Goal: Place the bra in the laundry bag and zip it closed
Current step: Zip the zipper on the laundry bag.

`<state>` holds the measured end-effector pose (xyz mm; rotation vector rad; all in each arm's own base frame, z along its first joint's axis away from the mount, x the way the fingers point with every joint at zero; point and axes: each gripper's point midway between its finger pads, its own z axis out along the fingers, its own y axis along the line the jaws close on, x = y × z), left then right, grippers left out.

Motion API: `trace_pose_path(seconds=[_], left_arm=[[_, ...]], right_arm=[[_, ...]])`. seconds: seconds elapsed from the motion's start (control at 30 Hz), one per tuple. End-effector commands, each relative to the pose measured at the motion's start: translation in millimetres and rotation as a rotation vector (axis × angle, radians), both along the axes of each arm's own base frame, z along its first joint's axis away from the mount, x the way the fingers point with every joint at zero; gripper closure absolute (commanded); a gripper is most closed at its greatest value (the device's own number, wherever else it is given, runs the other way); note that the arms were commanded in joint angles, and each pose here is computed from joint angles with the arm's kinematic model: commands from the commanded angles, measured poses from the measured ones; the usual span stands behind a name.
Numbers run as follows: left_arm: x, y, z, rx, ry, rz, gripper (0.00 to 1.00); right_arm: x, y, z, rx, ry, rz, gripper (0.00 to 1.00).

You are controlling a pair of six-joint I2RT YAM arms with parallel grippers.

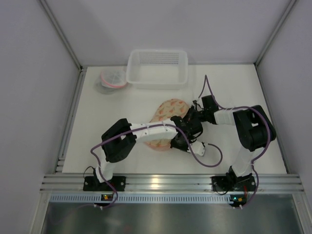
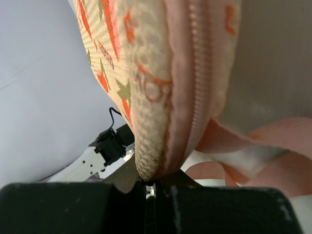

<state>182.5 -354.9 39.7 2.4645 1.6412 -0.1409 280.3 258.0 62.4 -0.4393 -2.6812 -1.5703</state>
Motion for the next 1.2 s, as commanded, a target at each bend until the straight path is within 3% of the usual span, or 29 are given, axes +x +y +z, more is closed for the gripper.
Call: trace_pose_path(seconds=[0.0,0.2,0.37,0.4,0.47,0.5,0.6,0.7,0.83,0.97,1.07,1.1,1.17], left_arm=[[-44,3,16,-0.056,0.169,0.034,1.00],[-73,19,13,-0.052,0.287,0.068,1.00],[-63,9,17,-0.075,0.264,0.124,1.00],[-59,5,18,-0.086,0.258,0.136,1.00],[-44,-5,21,-0.114,0.229,0.160,1.00],[-39,-7,22,-0.121,0.217,0.164,1.00],[-23,-18,29,-0.155,0.173,0.172,1.00],[-12,-25,33,-0.173,0.142,0.178,1.00],[1,-34,33,-0.192,0.115,0.217,1.00],[10,-43,35,-0.218,0.089,0.243,1.00],[17,-50,39,-0.239,0.063,0.263,1.00],[17,-50,39,-0.239,0.064,0.266,1.00],[17,-53,42,-0.253,0.069,0.269,1.00]], right_arm=[[19,4,12,0.013,-0.074,0.000,1.00],[30,0,12,-0.005,-0.103,0.008,1.00],[35,4,23,0.012,-0.148,0.041,0.99],[33,5,27,0.024,-0.151,0.060,0.80],[32,2,36,0.009,-0.180,0.097,0.59],[30,-1,38,-0.002,-0.209,0.128,0.43],[17,-11,44,-0.050,-0.214,0.209,0.31],[0,-22,45,-0.091,-0.209,0.250,0.26],[-34,-25,33,-0.059,-0.134,0.245,0.25],[-42,-15,35,-0.016,-0.129,0.240,0.28],[-49,-8,33,-0.010,-0.121,0.271,0.36],[-51,-6,33,-0.009,-0.116,0.278,0.46],[-50,-5,30,-0.015,-0.109,0.279,0.57]])
